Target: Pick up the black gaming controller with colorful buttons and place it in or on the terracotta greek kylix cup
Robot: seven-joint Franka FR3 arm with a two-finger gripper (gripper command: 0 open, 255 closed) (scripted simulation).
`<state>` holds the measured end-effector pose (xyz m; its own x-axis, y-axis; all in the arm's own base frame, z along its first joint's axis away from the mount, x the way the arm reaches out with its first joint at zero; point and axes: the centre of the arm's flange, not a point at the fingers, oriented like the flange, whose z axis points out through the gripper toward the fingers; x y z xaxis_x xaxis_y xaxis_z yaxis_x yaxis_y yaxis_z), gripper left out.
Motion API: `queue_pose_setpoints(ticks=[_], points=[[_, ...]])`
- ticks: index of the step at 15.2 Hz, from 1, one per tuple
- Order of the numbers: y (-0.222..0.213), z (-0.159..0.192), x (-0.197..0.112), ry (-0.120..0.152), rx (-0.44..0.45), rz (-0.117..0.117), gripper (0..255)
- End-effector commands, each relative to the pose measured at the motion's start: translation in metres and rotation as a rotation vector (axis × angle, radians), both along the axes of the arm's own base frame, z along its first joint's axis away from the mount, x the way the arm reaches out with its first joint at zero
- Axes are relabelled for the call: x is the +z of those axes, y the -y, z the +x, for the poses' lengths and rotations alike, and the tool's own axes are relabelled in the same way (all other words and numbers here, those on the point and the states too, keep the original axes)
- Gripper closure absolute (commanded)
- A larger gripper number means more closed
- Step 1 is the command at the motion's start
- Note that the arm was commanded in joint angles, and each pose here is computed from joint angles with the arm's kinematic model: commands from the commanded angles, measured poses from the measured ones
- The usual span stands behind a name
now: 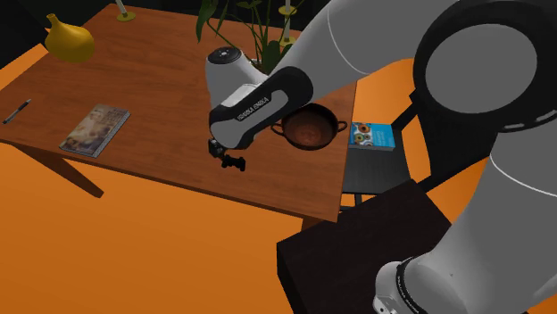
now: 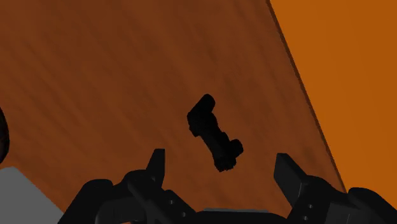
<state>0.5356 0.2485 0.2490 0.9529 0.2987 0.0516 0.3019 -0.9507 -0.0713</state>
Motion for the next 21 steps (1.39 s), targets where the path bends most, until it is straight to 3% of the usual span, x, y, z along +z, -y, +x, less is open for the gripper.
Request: queue_pose_setpoints(ticks=[1,2,3,11,18,19,21], points=[[0.007,0.007,-0.013,-0.002,0.163,0.041,0],[0.012,0.015,-0.026,0.006,0.448,0.078,0],[0.014,0.021,-0.033,0.01,0.599,0.098,0],[0.007,0.019,-0.073,0.01,0.599,0.098,0],[0.007,0.019,-0.073,0.01,0.599,0.098,0],[0.007,0.019,-0.073,0.01,0.599,0.098,255],[0.007,0.019,-0.073,0.01,0.599,0.098,255]])
